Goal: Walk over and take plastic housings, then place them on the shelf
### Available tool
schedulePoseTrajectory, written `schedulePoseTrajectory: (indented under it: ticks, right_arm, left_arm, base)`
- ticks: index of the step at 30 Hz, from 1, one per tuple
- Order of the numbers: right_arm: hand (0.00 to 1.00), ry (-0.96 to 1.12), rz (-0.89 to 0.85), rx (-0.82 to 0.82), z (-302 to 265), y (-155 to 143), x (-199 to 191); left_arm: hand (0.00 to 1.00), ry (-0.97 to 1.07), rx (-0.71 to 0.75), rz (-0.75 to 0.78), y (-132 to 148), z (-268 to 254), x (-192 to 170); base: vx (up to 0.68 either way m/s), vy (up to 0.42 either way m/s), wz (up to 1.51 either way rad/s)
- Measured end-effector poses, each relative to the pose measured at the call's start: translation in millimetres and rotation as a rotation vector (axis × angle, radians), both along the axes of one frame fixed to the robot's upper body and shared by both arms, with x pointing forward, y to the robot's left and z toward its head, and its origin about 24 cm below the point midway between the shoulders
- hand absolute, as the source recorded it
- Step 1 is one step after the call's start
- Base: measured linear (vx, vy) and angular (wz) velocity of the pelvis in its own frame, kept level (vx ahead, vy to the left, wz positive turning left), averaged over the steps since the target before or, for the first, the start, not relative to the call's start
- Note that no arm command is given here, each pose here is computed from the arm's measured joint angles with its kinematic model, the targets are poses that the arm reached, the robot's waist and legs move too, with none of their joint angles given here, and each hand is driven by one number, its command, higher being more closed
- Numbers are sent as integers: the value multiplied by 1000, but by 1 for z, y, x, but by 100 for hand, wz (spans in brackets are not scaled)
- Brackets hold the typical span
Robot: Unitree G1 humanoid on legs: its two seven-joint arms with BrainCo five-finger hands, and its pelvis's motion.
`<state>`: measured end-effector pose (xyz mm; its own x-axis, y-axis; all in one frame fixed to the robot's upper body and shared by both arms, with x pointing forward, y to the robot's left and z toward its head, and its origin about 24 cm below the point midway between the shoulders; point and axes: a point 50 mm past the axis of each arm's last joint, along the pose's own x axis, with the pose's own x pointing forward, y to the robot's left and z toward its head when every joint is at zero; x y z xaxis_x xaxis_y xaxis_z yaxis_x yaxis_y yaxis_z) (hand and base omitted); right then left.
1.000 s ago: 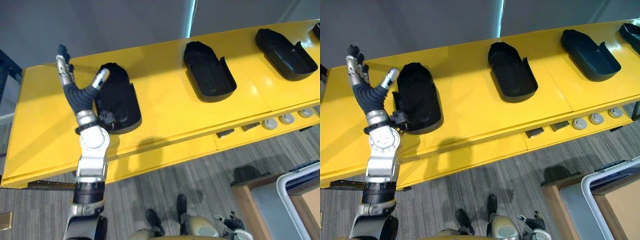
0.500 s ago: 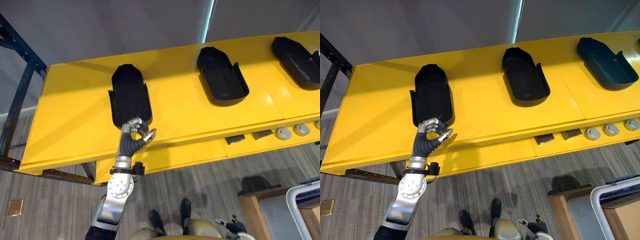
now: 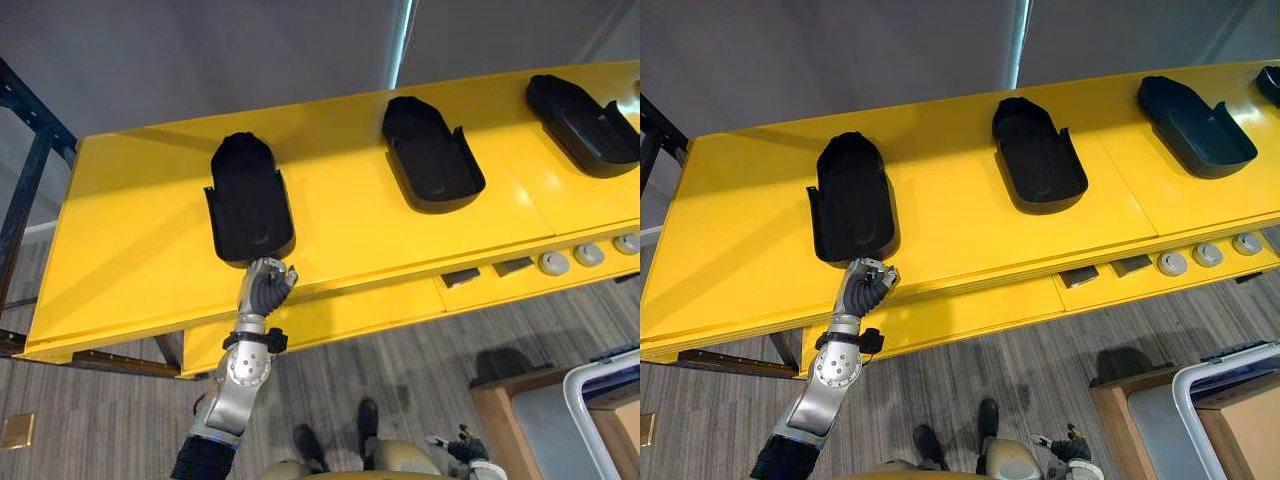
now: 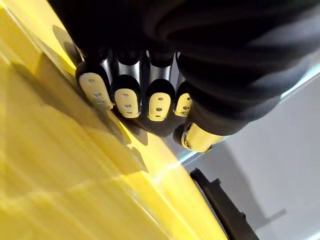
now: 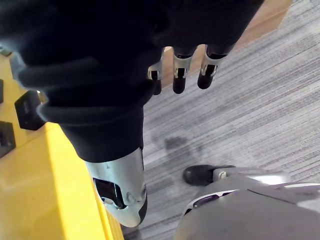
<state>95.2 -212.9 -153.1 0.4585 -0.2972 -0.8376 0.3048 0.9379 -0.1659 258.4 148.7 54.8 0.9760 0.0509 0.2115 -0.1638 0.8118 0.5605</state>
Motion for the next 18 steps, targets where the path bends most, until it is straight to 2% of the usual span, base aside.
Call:
schedulePoseTrajectory:
  ticks: [18]
  right_arm:
    - [0,-17,5,3,2,3,6]
  left_arm:
    - [100,7,9,64,12,5,28]
  base:
    - [0,0,0]
